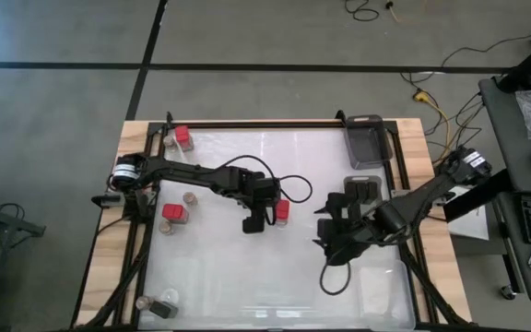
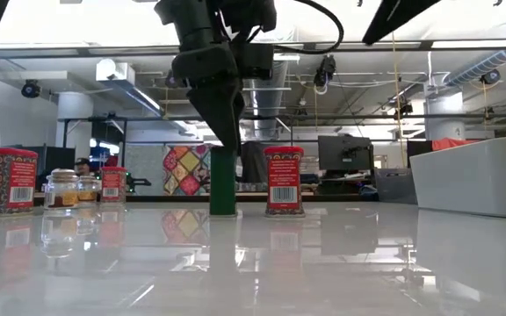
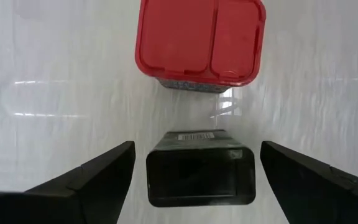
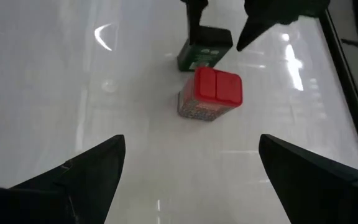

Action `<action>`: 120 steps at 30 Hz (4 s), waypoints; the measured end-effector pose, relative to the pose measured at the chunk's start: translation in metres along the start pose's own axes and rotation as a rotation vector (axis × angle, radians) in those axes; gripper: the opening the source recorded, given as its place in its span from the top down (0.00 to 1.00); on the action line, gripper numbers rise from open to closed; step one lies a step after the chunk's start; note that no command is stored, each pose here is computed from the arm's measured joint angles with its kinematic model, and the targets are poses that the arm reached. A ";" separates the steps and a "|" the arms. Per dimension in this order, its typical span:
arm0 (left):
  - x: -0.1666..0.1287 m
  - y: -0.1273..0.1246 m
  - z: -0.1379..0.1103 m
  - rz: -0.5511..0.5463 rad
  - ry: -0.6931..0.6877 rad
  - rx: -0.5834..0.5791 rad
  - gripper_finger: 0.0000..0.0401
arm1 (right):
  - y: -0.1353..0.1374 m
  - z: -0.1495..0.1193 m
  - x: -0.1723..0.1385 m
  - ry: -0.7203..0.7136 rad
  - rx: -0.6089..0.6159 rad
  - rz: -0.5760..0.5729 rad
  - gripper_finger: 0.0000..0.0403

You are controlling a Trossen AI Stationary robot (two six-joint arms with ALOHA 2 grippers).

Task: Sort spices by type
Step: Put the green seasoning can into the gray bin

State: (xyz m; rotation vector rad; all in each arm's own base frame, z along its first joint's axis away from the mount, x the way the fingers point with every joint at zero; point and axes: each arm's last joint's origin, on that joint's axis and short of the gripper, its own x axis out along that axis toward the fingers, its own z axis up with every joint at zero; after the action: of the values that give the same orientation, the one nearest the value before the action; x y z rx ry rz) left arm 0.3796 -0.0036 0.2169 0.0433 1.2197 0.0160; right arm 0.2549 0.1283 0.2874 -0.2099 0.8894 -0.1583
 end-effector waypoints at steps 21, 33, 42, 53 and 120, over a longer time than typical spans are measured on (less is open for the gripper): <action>-0.098 0.002 -0.032 -0.056 -0.369 -0.009 0.16 | -0.019 0.056 0.097 -0.246 0.096 0.127 0.10; -0.092 0.000 -0.123 -0.080 -0.711 -0.109 0.16 | -0.043 0.094 0.153 -0.181 -0.022 0.164 0.10; -0.078 -0.004 -0.151 -0.103 -0.720 -0.145 0.17 | -0.076 0.092 0.177 -0.076 0.041 0.190 0.10; -0.066 -0.005 -0.163 -0.111 -0.673 -0.164 0.20 | -0.081 0.087 0.200 0.039 0.039 0.209 0.10; -0.068 -0.005 -0.158 -0.092 -0.719 -0.110 0.20 | -0.073 0.091 0.040 0.015 -0.030 0.135 0.33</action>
State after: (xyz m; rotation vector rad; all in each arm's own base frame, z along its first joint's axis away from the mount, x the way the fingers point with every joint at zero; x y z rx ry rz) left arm 0.2081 -0.0066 0.2260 -0.0975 0.4993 -0.0125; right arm 0.3472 0.0595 0.3307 -0.1758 0.9187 -0.0211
